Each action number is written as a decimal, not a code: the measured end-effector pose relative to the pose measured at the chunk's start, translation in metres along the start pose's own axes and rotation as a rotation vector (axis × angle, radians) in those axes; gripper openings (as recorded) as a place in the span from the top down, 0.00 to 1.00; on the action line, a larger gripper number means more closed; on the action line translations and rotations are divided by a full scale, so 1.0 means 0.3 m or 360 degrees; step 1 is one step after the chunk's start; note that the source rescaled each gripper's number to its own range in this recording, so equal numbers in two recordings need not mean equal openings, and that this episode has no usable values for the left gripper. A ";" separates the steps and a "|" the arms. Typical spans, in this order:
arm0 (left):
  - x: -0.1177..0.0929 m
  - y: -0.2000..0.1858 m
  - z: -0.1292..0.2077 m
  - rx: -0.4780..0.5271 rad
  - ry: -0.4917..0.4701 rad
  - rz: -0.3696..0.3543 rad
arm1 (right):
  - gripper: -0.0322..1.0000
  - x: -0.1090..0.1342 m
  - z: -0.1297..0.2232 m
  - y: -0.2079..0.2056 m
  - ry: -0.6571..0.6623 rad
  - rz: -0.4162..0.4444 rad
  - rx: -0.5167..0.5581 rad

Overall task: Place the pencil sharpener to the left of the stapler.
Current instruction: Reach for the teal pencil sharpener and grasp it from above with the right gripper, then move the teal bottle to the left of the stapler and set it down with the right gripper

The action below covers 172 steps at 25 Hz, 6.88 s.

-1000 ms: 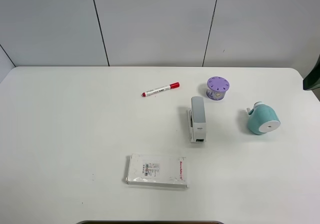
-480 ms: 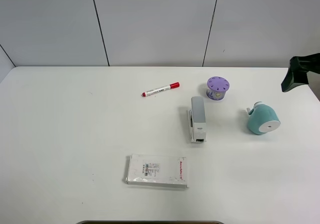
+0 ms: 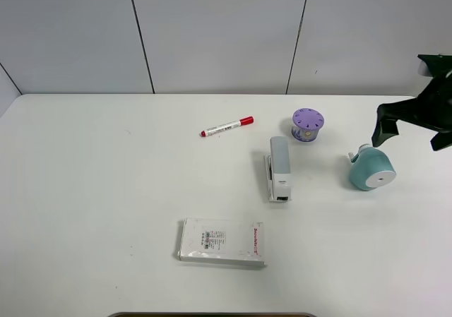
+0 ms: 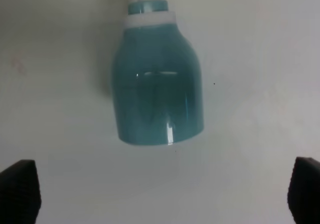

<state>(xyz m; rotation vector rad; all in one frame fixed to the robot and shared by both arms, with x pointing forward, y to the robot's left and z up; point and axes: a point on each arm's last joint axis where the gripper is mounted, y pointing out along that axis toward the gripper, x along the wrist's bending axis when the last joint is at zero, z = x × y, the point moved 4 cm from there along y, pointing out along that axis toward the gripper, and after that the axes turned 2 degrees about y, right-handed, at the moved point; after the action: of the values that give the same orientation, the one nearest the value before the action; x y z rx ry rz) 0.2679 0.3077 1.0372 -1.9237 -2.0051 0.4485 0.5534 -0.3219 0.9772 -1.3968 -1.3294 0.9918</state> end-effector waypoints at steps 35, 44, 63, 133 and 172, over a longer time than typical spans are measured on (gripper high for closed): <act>0.000 0.000 0.000 0.0000 0.0000 0.0000 | 0.00 0.038 -0.014 0.381 -0.0072 0.0032 0.0259; 0.000 0.000 0.000 0.0000 0.0000 0.0000 | 0.00 0.031 -0.005 0.432 -0.0052 0.0051 0.0298; 0.000 0.000 0.000 0.0000 0.0000 0.0000 | 0.97 0.023 -0.005 0.453 -0.0081 0.0075 0.0298; 0.000 0.000 0.000 0.0000 0.0000 0.0000 | 0.95 0.614 -0.005 -0.098 -0.0025 -0.0245 -0.0090; 0.000 0.000 0.000 0.0000 0.0000 0.0000 | 0.95 1.123 0.037 0.346 -0.0279 -0.0249 0.0251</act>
<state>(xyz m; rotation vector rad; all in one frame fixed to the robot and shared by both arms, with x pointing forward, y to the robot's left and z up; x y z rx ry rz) 0.2679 0.3077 1.0372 -1.9237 -2.0051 0.4485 0.5963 0.0172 0.8895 -1.0909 -1.4317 1.1072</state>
